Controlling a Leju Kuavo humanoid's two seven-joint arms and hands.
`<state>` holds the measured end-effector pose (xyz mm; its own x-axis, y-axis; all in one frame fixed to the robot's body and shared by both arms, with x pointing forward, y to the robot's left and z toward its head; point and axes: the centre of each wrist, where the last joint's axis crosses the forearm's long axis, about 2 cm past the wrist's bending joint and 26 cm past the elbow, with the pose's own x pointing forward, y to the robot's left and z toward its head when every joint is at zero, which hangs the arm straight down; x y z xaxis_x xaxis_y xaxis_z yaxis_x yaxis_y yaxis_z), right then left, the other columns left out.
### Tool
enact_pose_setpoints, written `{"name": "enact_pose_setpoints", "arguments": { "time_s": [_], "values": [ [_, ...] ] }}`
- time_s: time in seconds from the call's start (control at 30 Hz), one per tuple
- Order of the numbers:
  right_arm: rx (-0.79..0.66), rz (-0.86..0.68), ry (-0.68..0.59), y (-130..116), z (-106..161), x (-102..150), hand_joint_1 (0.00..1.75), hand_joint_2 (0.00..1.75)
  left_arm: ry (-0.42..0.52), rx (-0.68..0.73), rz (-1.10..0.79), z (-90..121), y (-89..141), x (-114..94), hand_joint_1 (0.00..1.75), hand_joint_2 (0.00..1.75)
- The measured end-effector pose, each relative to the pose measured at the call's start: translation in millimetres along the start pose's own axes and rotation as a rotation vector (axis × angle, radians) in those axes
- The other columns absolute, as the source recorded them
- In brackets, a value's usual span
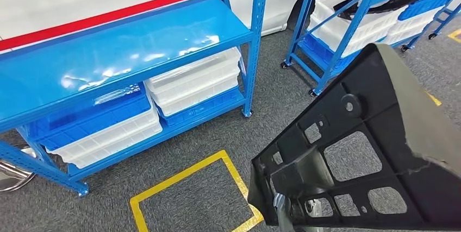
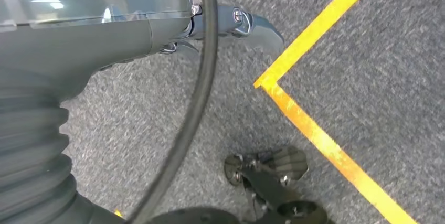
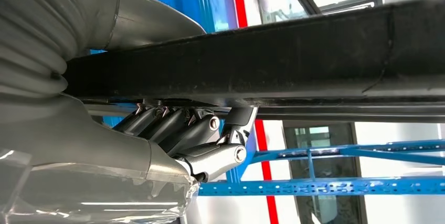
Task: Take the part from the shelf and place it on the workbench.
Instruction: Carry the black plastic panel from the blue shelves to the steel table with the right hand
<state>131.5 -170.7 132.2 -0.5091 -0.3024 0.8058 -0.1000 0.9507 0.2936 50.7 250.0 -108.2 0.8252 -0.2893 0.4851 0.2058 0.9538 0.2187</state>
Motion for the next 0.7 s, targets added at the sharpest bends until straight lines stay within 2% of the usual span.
{"name": "enact_pose_setpoints", "arguments": {
  "time_s": [0.7],
  "values": [
    [-0.005,0.001,0.006,0.2,1.1,0.1,1.75,1.75,0.007,0.003,0.012,0.7,-0.8,-1.2,0.00,1.75]
  ]
}}
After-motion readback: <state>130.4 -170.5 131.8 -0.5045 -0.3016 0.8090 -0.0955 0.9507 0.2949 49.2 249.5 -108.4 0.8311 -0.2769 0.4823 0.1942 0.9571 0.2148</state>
